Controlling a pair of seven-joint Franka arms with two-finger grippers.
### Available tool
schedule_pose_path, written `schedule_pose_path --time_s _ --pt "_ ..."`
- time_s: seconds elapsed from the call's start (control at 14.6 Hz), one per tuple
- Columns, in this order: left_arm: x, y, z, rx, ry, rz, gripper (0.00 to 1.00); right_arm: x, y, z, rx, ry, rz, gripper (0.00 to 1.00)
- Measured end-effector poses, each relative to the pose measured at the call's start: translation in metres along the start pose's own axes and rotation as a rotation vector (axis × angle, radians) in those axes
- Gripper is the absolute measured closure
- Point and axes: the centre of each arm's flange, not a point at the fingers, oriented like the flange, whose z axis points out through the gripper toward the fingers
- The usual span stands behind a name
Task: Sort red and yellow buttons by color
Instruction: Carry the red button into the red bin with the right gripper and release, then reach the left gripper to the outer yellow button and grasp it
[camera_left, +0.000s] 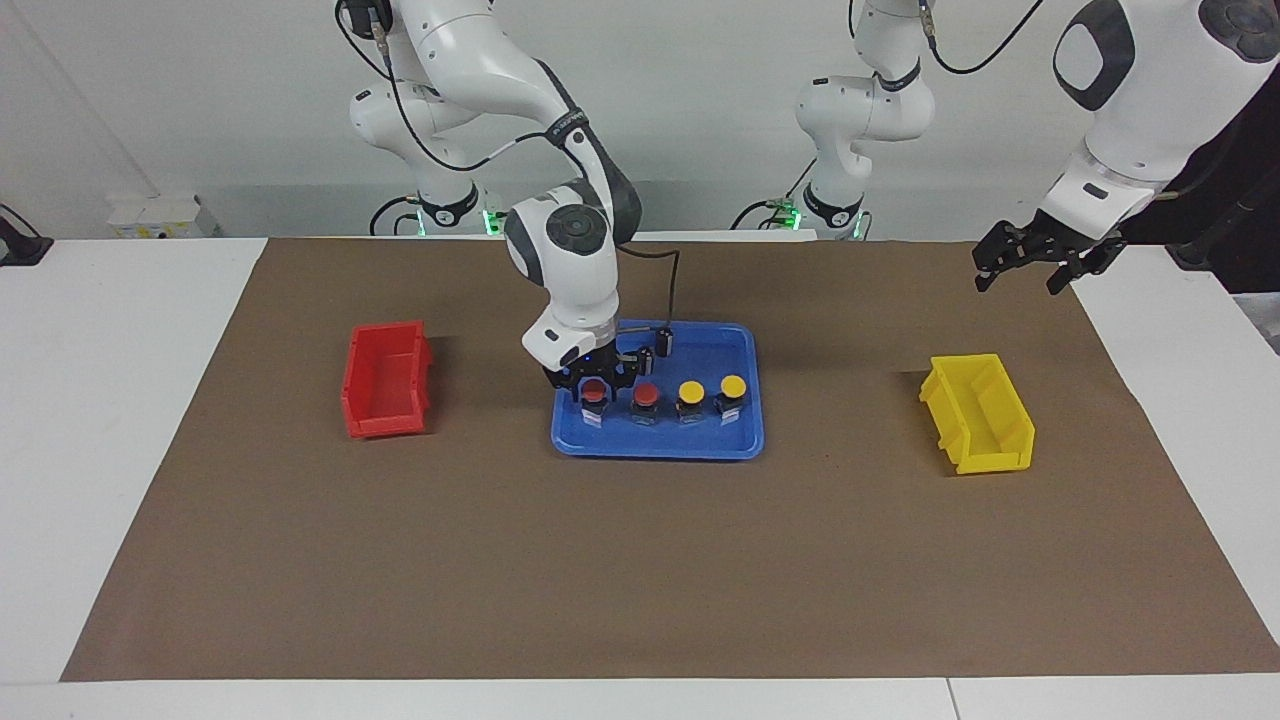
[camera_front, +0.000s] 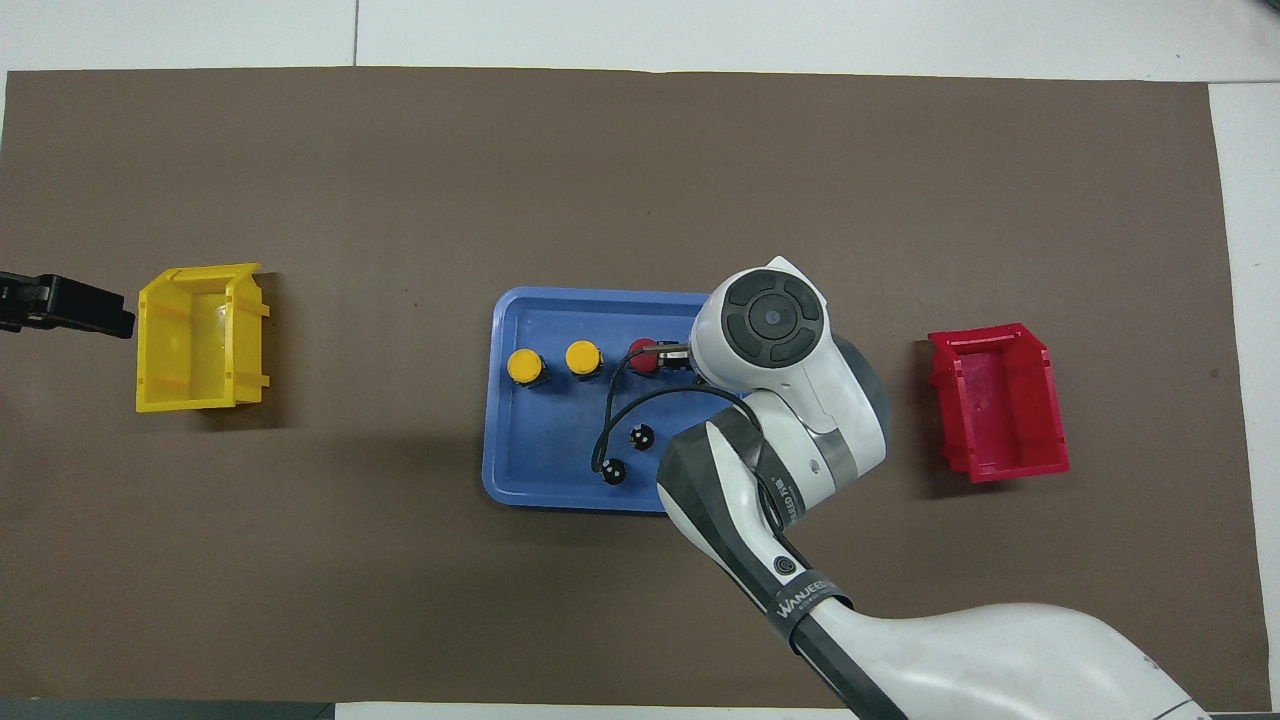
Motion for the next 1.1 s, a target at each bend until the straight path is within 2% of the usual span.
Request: schedule_pose_path --time_s 0.21,0.34,0.55,0.69,0.82,0.89,0.96,1.1 --pt "-0.001 -0.01 0.0 -0.001 0.0 -0.018 0.0 0.006 0.001 -0.021 -0.017 -0.026 0.007 0.59" --pt "-0.001 -0.011 0.0 -0.001 0.0 -0.019 0.0 0.028 0.019 -0.078 -0.034 -0.055 0.005 0.59" --pt "-0.001 -0.01 0.0 0.0 0.006 -0.025 0.0 0.05 0.114 -0.149 -0.037 -0.085 -0.016 0.59" --pt "0.004 0.003 0.005 0.004 0.031 -0.027 0.0 0.043 0.193 -0.168 -0.029 -0.107 -0.057 0.59" --pt "0.014 0.063 0.029 0.004 0.062 -0.063 0.04 0.025 0.258 -0.153 0.015 -0.086 -0.096 0.59" --pt "0.016 0.107 0.046 0.0 0.079 -0.083 0.11 0.015 0.278 -0.135 0.03 -0.064 -0.106 0.59" --pt "0.015 0.149 0.063 -0.005 0.092 -0.097 0.11 0.004 0.289 -0.117 0.036 -0.046 -0.116 0.59" --pt "0.013 0.221 0.1 -0.013 0.108 -0.12 0.21 -0.015 0.294 -0.089 0.038 -0.032 -0.158 0.59"
